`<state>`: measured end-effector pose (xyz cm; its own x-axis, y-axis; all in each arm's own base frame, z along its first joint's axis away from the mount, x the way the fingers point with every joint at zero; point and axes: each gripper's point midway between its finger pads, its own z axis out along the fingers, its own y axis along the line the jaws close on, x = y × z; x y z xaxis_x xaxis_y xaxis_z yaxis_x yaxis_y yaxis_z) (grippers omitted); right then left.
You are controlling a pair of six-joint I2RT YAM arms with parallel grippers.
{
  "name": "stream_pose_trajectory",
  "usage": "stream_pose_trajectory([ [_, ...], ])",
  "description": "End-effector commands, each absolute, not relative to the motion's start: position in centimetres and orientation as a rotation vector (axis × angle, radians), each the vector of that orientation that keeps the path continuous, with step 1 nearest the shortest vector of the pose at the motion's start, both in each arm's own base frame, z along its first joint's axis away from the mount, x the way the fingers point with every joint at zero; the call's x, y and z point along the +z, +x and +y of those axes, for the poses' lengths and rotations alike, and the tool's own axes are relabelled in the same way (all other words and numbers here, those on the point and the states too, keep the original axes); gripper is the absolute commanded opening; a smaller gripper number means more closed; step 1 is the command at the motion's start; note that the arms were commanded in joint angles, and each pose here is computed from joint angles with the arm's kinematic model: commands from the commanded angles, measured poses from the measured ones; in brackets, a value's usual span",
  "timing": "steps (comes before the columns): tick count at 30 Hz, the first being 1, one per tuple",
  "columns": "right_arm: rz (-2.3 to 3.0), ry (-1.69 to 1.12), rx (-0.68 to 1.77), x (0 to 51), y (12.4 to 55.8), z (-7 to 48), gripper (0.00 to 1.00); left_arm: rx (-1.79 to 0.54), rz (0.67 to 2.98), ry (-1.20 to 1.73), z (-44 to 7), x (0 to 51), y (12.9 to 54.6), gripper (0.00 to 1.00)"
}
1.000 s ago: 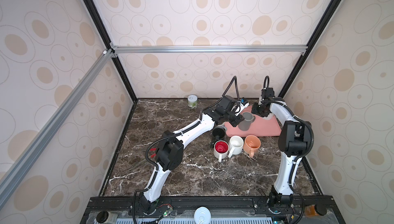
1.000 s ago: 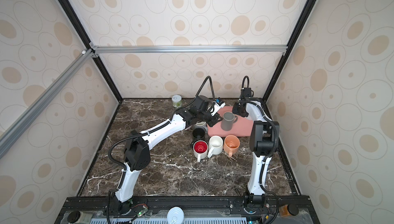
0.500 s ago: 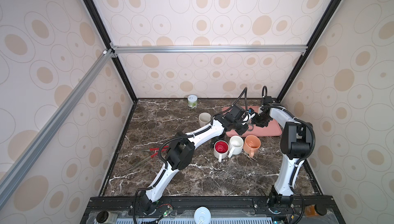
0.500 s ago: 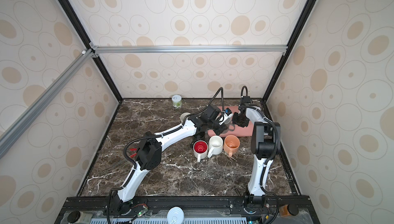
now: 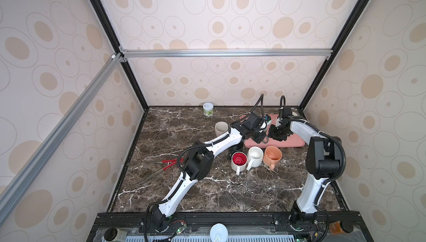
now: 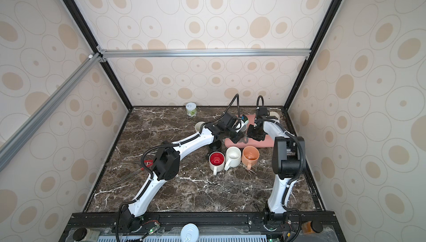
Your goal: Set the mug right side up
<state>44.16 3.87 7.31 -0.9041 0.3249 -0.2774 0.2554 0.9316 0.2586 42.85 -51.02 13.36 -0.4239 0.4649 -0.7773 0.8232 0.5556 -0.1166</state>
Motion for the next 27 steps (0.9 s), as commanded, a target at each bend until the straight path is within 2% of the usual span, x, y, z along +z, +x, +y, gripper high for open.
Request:
stream_pose_trajectory([
  [1, 2.732, 0.418, 0.293, 8.8, 44.3, 4.0, 0.36, -0.679, 2.042, 0.955, -50.8, 15.4, 45.5, 0.24],
  [10, 2.703, 0.308, 0.266, 11.9, 45.0, 6.2, 0.36, -0.683, 2.032, 0.918, -49.4, 17.7, 47.1, 0.25],
  [22, 2.612, 0.208, 0.101, 17.3, 41.3, 5.8, 0.37, -0.577, 2.009, 0.919, -44.0, 22.2, 45.8, 0.31],
  [27, 2.579, 0.142, 0.071, 17.8, 40.3, 7.7, 0.42, -0.531, 1.945, 0.888, -42.2, 24.4, 45.0, 0.34],
])
